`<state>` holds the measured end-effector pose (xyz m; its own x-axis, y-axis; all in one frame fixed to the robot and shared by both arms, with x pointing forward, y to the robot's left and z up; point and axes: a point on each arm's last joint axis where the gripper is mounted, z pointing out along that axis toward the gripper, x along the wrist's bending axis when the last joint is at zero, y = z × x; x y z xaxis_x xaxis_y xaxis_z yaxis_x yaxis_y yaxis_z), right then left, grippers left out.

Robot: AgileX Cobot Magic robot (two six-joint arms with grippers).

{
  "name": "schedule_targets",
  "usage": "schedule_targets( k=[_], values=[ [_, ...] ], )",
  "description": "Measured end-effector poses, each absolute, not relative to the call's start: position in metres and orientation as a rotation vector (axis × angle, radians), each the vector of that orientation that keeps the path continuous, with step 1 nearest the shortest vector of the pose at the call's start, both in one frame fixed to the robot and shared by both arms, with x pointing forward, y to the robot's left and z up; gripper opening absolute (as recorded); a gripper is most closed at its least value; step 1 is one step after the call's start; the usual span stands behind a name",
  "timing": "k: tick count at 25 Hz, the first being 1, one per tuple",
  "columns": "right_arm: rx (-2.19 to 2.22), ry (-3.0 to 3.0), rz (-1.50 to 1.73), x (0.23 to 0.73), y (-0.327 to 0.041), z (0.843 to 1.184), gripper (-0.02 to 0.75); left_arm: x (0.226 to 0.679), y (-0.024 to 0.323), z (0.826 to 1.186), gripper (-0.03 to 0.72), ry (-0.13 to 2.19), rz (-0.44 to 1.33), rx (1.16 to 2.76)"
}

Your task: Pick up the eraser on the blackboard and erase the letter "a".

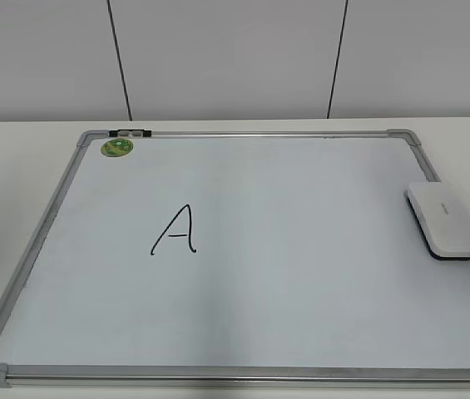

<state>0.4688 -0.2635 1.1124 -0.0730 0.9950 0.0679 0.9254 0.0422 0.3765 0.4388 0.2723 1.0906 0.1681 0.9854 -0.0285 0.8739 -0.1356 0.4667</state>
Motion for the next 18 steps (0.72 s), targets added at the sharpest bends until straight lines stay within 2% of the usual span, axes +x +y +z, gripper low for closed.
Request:
schedule_targets(
  k=[11,18],
  values=[
    [1.96,2.049,0.65,0.356,-0.274,1.075,0.555,0.33,0.285,1.079,0.516,1.667,0.556,1.912],
    [1.862,1.964,0.775,0.3,-0.283,1.056,0.555,0.292,0.29,1.057,0.515,1.634,0.568,1.913]
  ],
)
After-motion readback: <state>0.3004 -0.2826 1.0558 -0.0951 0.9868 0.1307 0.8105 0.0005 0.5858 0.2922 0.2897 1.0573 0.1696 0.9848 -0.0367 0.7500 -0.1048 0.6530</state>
